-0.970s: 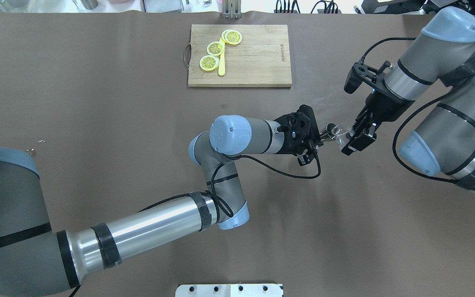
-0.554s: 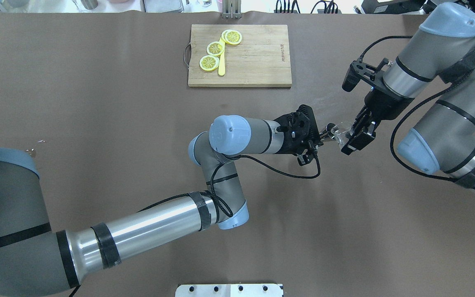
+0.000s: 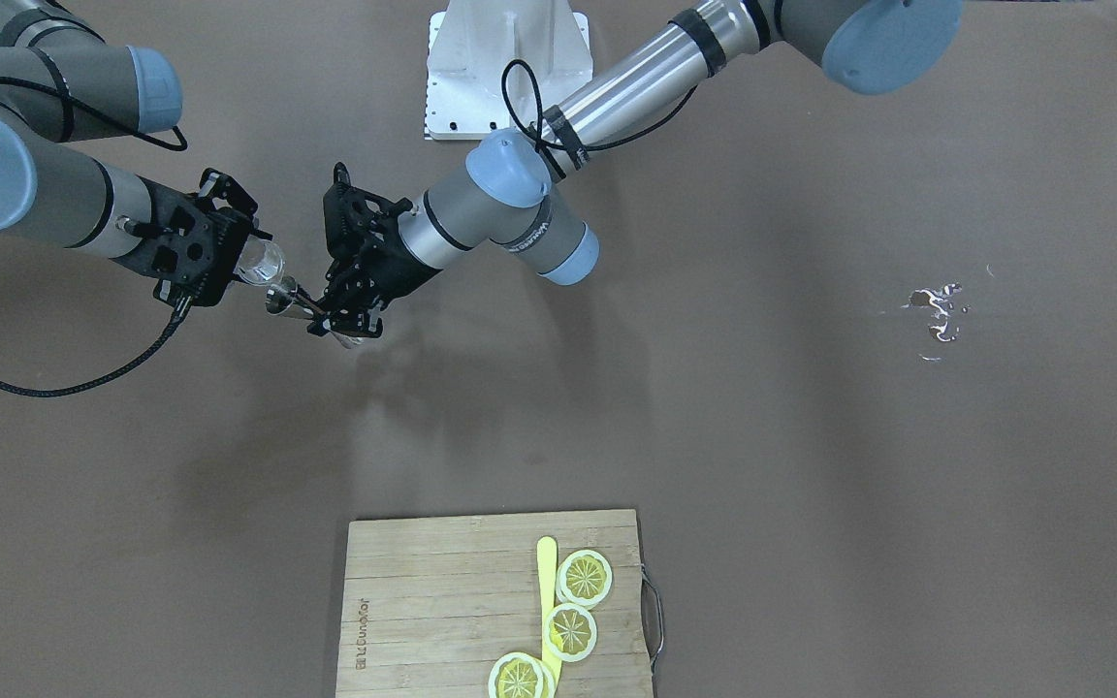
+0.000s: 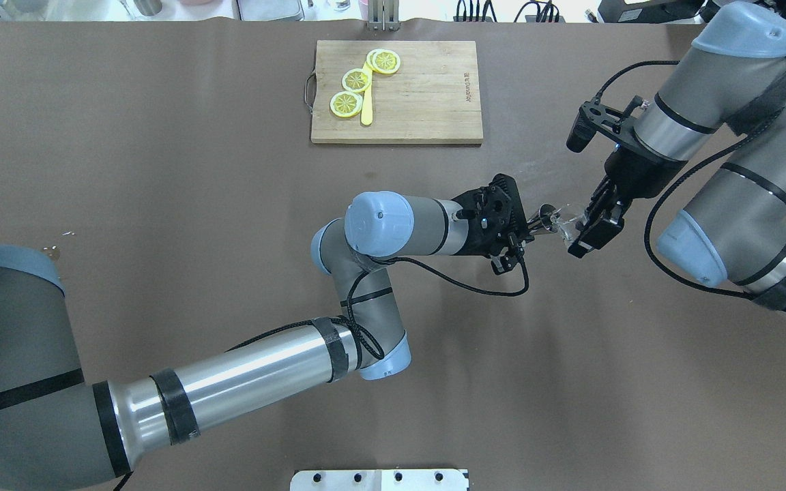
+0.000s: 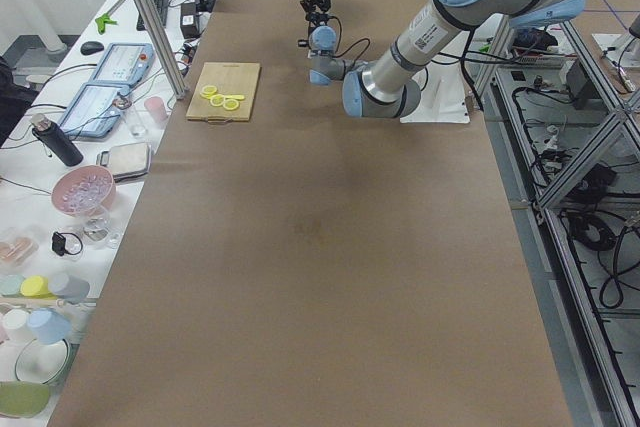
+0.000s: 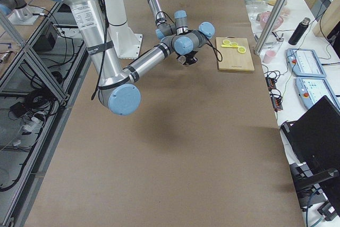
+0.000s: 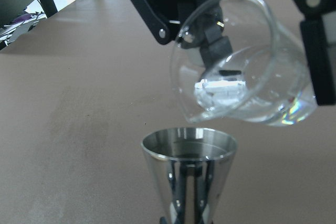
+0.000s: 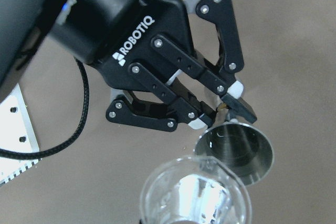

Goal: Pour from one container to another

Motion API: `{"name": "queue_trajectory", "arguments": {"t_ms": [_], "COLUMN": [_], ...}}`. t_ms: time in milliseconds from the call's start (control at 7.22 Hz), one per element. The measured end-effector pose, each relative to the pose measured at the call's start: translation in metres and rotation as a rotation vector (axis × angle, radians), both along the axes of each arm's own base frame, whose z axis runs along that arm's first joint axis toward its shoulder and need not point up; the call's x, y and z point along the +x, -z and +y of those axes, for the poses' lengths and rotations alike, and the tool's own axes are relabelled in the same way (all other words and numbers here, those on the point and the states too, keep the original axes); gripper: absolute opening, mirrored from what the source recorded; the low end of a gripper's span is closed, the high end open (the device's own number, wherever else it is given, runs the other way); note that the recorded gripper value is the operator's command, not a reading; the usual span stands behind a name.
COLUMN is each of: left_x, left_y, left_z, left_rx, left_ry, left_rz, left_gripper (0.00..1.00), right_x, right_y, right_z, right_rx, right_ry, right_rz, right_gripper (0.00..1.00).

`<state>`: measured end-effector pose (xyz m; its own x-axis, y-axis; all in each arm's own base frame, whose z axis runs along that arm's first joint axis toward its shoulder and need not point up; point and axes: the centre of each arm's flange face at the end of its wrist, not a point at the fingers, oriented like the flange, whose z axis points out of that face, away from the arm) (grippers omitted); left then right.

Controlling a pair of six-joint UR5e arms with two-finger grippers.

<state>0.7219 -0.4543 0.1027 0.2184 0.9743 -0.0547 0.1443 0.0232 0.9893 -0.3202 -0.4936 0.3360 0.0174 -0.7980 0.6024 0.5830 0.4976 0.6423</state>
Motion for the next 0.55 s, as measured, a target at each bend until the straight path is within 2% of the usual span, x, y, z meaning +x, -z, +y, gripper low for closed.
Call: {"name": "queue_trajectory", "arguments": {"t_ms": [554], "left_x": [0.0007], "left_y": [0.0000], "left_z": [0.0016], "left_rx": [0.000], "left_ry": [-0.002], "left_rz": [0.001], "left_gripper": [0.00], "right_x": [0.0023], "right_y": [0.0101], "right_z": [-0.0029], "right_rx": [-0.007], "right_ry": [0.032], "right_rz": [0.027], "right_gripper": [0.00]}}
